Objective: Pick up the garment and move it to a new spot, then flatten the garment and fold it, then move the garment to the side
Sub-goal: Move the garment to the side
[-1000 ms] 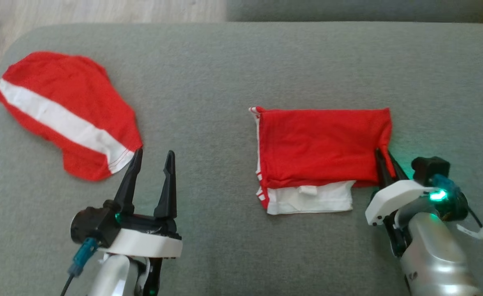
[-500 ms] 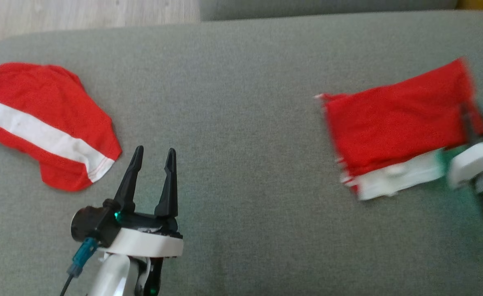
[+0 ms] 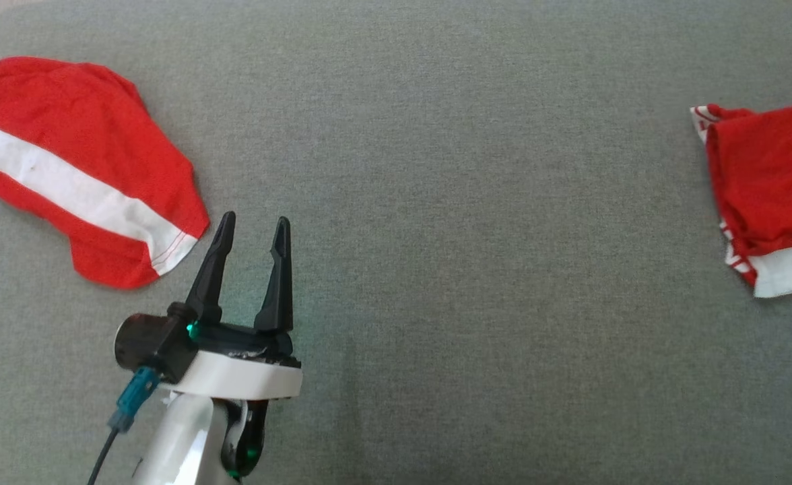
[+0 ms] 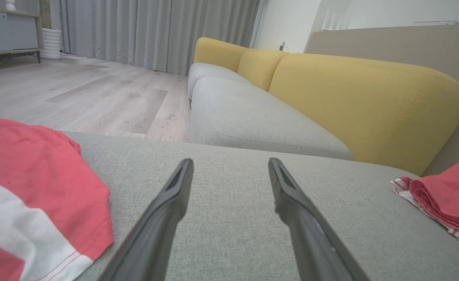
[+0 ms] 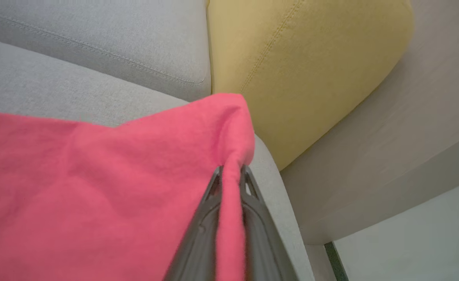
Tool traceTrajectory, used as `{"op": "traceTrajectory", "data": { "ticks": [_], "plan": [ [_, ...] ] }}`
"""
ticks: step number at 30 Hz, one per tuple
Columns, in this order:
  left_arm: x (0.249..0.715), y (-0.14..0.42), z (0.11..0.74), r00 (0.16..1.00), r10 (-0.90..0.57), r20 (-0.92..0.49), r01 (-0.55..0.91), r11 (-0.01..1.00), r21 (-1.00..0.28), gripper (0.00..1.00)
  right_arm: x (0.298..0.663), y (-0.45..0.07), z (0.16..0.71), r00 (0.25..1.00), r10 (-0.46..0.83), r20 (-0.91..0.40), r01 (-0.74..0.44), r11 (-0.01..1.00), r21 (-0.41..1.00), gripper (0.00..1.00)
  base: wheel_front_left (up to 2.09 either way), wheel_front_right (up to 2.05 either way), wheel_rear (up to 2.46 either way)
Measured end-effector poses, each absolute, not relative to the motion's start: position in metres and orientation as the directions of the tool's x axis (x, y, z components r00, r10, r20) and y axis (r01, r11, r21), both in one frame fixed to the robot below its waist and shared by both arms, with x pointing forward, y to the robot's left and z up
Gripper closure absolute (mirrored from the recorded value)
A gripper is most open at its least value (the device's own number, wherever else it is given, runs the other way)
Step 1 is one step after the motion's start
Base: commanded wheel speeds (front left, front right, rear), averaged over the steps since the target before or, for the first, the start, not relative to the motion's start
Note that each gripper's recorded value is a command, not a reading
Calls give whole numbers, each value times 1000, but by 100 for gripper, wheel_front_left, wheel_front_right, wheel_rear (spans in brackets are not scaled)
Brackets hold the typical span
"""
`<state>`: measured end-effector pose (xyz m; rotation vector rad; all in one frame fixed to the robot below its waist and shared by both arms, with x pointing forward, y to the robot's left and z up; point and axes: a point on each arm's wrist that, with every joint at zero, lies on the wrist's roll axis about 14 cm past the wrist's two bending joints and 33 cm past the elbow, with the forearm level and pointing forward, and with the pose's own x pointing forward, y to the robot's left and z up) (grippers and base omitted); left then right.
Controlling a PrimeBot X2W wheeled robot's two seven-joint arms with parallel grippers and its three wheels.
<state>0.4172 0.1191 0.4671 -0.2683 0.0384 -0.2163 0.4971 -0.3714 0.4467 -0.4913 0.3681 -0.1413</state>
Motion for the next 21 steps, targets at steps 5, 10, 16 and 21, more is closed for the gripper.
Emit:
{"op": "traceTrajectory", "data": {
  "ticks": [5, 10, 16, 21],
  "plan": [
    [417, 119, 468, 976, -218, -6, 209, 941, -266, 0, 496, -376, 448, 921, -235, -310, 57, 870, -490, 100, 0, 0, 0],
    [416, 117, 471, 975, -223, 0, 215, 940, -265, 0, 492, -380, 450, 917, -254, -308, 74, 866, -495, 100, 0, 0, 0],
    [414, 114, 476, 973, -231, 13, 227, 938, -263, 0, 484, -381, 458, 916, -278, -287, 117, 873, -473, 0, 0, 0, 0],
    [411, 111, 489, 970, -237, 47, 241, 935, -260, 0, 484, -367, 476, 940, -260, -222, 143, 889, -436, 0, 0, 0, 0]
  ]
}}
